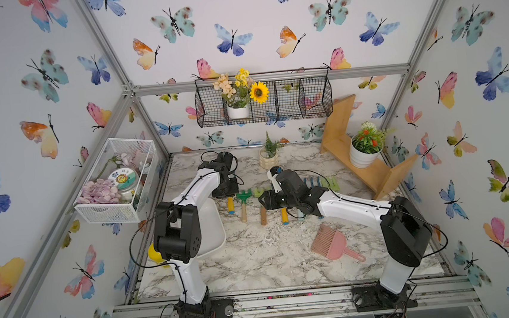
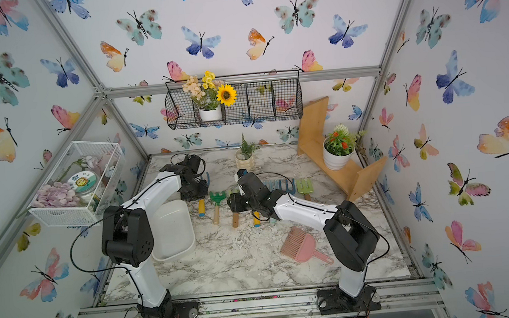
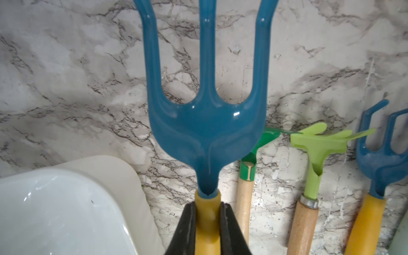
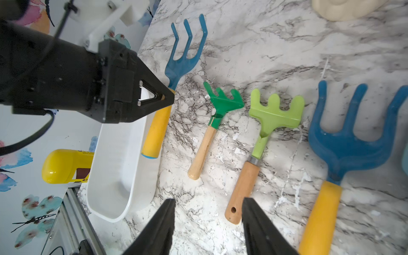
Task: Take the hand rake out of the storage box
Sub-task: Move the storage box to the center of the board, then place the rake at the center of the board.
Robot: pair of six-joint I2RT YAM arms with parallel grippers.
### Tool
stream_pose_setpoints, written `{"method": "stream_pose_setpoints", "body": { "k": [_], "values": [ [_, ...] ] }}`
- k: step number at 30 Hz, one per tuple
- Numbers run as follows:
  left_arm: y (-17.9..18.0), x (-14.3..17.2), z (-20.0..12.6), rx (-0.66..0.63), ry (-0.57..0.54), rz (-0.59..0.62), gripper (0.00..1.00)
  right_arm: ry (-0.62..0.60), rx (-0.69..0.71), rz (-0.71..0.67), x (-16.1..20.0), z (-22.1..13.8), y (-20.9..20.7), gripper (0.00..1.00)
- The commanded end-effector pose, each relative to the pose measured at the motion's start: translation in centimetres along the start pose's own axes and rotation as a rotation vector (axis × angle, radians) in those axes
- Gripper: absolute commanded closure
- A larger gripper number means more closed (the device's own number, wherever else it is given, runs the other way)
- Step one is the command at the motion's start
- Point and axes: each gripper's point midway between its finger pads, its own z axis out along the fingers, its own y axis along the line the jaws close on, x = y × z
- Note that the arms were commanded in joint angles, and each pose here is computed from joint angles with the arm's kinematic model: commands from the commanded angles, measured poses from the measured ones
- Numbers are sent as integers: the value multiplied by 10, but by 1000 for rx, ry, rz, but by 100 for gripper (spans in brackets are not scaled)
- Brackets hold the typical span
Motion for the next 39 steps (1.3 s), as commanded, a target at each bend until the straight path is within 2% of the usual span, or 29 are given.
{"method": "stream_pose_setpoints", "body": {
  "k": [1, 11, 32, 39],
  "values": [
    [12, 4, 12, -52, 3, 46, 90, -11, 23, -28, -2, -11, -2, 45],
    [28, 32, 32, -108, 39, 55, 90, 5, 16, -12, 7, -9, -8, 45],
    [38, 51, 48, -153, 107, 71, 90, 5, 8, -4, 8, -9, -9, 45],
    [38, 55, 53, -149, 134, 76, 86, 3, 5, -1, 8, -9, -8, 45]
  ]
}}
